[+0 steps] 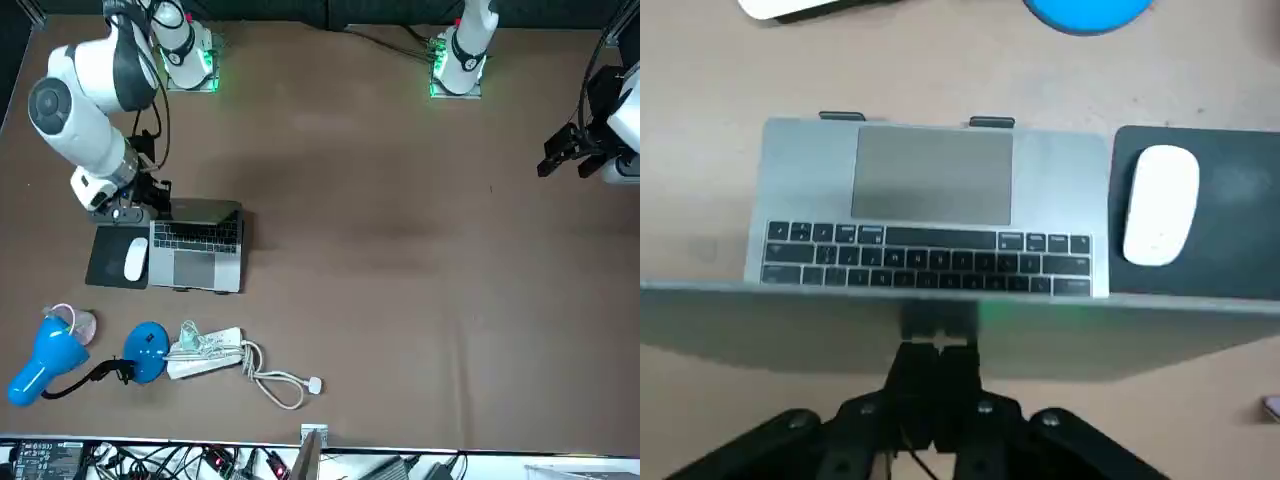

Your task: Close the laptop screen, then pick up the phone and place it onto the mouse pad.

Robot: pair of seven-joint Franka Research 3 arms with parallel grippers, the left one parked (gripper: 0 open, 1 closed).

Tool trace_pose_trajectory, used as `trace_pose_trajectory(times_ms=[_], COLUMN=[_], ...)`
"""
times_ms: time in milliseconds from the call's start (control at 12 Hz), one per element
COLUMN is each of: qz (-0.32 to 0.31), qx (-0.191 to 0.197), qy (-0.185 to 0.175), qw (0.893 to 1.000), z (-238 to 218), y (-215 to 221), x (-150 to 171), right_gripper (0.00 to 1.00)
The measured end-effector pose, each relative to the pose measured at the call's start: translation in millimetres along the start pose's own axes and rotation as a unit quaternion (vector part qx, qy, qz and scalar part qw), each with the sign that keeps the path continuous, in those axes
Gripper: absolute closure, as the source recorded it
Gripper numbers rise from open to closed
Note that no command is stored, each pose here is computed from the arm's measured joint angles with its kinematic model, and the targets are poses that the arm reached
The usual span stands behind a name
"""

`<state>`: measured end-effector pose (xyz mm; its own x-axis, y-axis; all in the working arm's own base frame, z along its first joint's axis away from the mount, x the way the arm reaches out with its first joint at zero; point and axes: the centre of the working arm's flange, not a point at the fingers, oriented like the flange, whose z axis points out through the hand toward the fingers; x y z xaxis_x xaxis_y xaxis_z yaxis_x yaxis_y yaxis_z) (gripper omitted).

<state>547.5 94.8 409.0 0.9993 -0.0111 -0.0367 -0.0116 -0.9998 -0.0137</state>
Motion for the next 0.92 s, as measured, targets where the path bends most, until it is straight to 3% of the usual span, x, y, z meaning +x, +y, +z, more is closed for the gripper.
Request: trace_pose_trajectory(times_ms=[917], qz=[0.009], qx=[-0.004], qy=[-0.015], qw=[1.000], z=[103], y=[4], x=[30], right_gripper=[0.98])
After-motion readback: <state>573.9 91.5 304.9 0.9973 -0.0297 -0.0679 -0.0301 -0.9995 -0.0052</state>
